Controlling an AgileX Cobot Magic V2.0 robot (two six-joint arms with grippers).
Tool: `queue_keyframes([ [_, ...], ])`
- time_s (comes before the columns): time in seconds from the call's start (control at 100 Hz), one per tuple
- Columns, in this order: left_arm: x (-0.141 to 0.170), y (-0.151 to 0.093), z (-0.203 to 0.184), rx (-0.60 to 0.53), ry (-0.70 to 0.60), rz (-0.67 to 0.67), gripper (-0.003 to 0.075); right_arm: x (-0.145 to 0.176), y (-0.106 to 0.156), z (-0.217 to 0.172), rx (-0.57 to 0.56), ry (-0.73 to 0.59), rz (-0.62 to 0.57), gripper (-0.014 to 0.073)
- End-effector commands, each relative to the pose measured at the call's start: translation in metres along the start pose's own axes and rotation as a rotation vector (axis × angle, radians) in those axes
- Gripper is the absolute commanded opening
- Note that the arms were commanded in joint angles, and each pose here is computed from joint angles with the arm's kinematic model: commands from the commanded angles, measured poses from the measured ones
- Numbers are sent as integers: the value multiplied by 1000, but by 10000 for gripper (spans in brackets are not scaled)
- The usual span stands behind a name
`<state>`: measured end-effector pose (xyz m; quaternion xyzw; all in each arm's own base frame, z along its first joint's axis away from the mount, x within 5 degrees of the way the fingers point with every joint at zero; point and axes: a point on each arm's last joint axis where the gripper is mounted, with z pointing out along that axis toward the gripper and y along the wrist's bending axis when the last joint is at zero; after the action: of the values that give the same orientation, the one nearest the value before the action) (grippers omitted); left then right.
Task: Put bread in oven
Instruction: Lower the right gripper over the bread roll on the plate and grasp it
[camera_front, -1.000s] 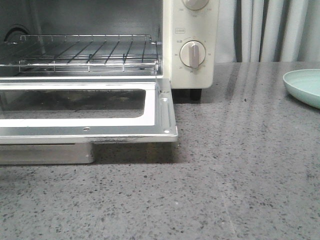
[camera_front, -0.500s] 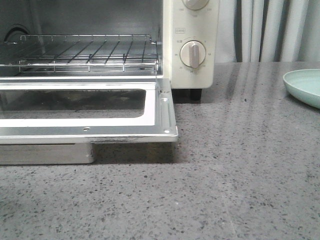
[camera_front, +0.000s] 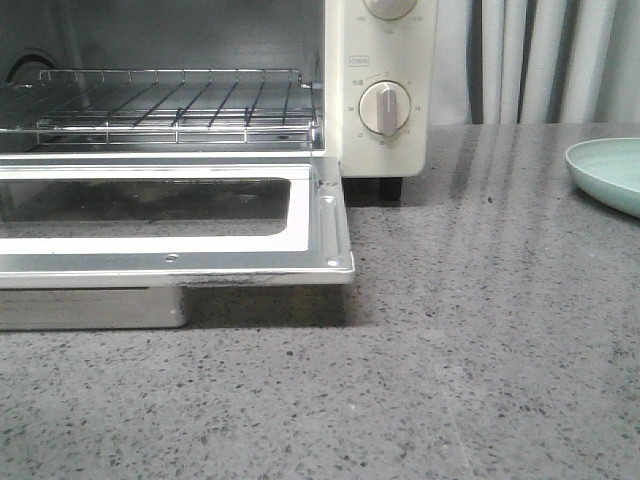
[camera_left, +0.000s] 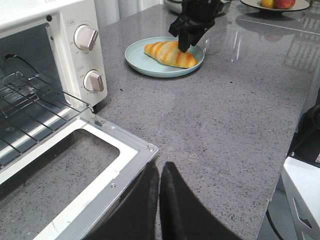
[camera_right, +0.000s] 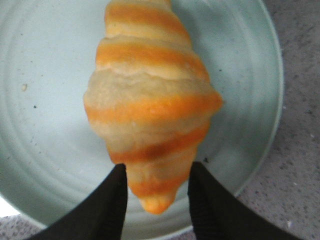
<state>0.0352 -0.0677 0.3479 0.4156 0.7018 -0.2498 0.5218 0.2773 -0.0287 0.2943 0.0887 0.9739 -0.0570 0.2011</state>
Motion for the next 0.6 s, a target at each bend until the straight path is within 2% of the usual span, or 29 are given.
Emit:
queue_keyframes([
  [0.0, -14, 1, -4, -15, -83, -28, -22, -10, -2, 0, 12, -58, -21, 266],
  [0.24, -15, 1, -4, -18, -86, -28, -22, -14, 2, 36, 19, 43, -35, 257],
  [0.34, -15, 1, -4, -18, -86, -28, -22, -13, 3, 44, 23, 79, -38, 155],
  [0.4, -15, 1, -4, -18, -86, -28, -22, -12, 3, 45, 24, 87, -38, 15],
  [0.41, -15, 1, -4, -18, -86, -28, -22, -12, 3, 45, 24, 87, -38, 15],
  [0.44, -15, 1, -4, -18, -86, -28, -22, -12, 3, 45, 24, 89, -38, -74],
  [0.59, -16, -1, -6, -12, -107, -34, -22, -15, 2, 30, 13, 40, -26, -76],
])
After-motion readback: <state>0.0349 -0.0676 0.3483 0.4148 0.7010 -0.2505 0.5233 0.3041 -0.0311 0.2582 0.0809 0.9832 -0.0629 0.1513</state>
